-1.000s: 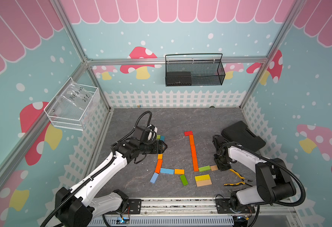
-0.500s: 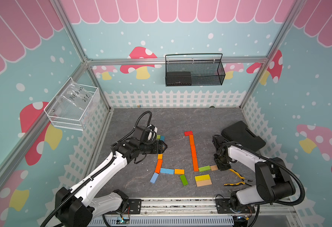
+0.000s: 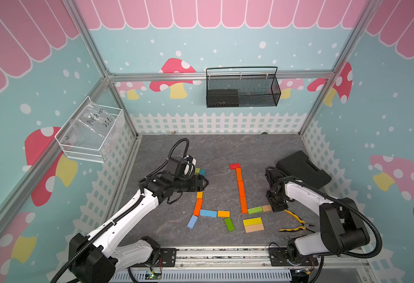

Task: Assemble a giraffe with building blocks
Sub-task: Assemble the building block at the center of the board, then pick up the building block from the center of the board.

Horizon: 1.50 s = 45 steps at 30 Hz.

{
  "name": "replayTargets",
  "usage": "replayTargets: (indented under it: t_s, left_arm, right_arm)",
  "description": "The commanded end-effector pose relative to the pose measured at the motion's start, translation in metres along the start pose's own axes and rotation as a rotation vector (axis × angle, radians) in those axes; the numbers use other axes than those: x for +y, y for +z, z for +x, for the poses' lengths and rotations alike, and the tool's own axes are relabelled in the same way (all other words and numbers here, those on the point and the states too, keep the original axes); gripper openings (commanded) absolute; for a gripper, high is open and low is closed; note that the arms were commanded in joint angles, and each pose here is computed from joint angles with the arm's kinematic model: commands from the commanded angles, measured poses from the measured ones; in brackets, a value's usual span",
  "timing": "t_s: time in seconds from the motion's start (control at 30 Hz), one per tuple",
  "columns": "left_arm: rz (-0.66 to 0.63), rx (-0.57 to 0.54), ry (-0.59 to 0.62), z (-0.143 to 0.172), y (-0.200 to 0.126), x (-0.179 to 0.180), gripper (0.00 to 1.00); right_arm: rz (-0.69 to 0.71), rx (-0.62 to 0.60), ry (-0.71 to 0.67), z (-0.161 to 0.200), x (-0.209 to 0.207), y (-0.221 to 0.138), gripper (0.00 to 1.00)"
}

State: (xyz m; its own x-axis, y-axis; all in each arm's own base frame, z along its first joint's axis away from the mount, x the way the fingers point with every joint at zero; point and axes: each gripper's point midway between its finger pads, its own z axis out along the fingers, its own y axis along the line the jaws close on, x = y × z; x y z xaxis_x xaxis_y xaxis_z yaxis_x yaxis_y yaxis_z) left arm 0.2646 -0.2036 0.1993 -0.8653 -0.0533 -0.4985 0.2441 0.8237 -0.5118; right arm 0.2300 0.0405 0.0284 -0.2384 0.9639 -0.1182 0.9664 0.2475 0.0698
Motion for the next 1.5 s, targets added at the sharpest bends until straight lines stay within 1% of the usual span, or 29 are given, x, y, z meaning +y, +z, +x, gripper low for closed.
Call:
replayTargets:
  t_s: [0.0,0.13,0.23,0.3,0.33,0.4,0.47,0.73,0.87,1.03,1.17,1.47]
  left_arm:
    - [0.01,-0.019,0.022,-0.007,-0.003,-0.003,0.77]
    - [0.011,-0.022,0.022,-0.008,-0.003,-0.003,0.77]
    - [0.009,-0.022,0.02,-0.008,-0.003,-0.002,0.77]
    - [0.009,-0.021,0.02,-0.008,-0.003,-0.002,0.77]
    - [0.009,-0.022,0.02,-0.008,-0.003,-0.002,0.77]
    - [0.009,-0.016,0.017,-0.007,-0.001,-0.002,0.77]
    - [0.01,-0.013,0.014,-0.007,-0.001,-0.002,0.77]
    - [0.004,-0.013,0.0,-0.004,-0.003,-0.001,0.77]
    - [-0.001,-0.011,-0.009,-0.001,-0.004,0.001,0.77]
    - [0.002,-0.01,-0.015,0.002,-0.005,0.0,0.77]
    - [0.001,-0.011,-0.015,0.002,-0.006,0.0,0.77]
    - [-0.004,-0.005,-0.008,0.002,-0.003,0.0,0.78]
  right_arm:
    - [-0.027,-0.02,0.005,-0.004,0.004,-0.01,0.59]
    - [-0.049,-0.02,-0.018,-0.004,0.006,-0.02,0.6]
    - [-0.079,-0.045,-0.057,-0.008,0.009,-0.04,0.61]
    - [-0.096,-0.086,-0.096,-0.012,0.009,-0.059,0.7]
    - [-0.093,-0.102,-0.121,-0.013,0.007,-0.068,0.72]
    - [-0.078,-0.116,-0.165,-0.01,0.001,-0.08,0.72]
    - [-0.065,-0.113,-0.202,0.0,-0.008,-0.086,0.72]
    - [-0.001,0.006,-0.27,0.067,-0.051,-0.066,0.69]
    - [0.021,0.034,-0.28,0.095,-0.068,-0.059,0.69]
    - [0.053,0.077,-0.276,0.123,-0.086,-0.042,0.69]
    - [0.071,0.099,-0.269,0.133,-0.092,-0.025,0.69]
    - [0.064,0.091,-0.23,0.131,-0.093,-0.017,0.68]
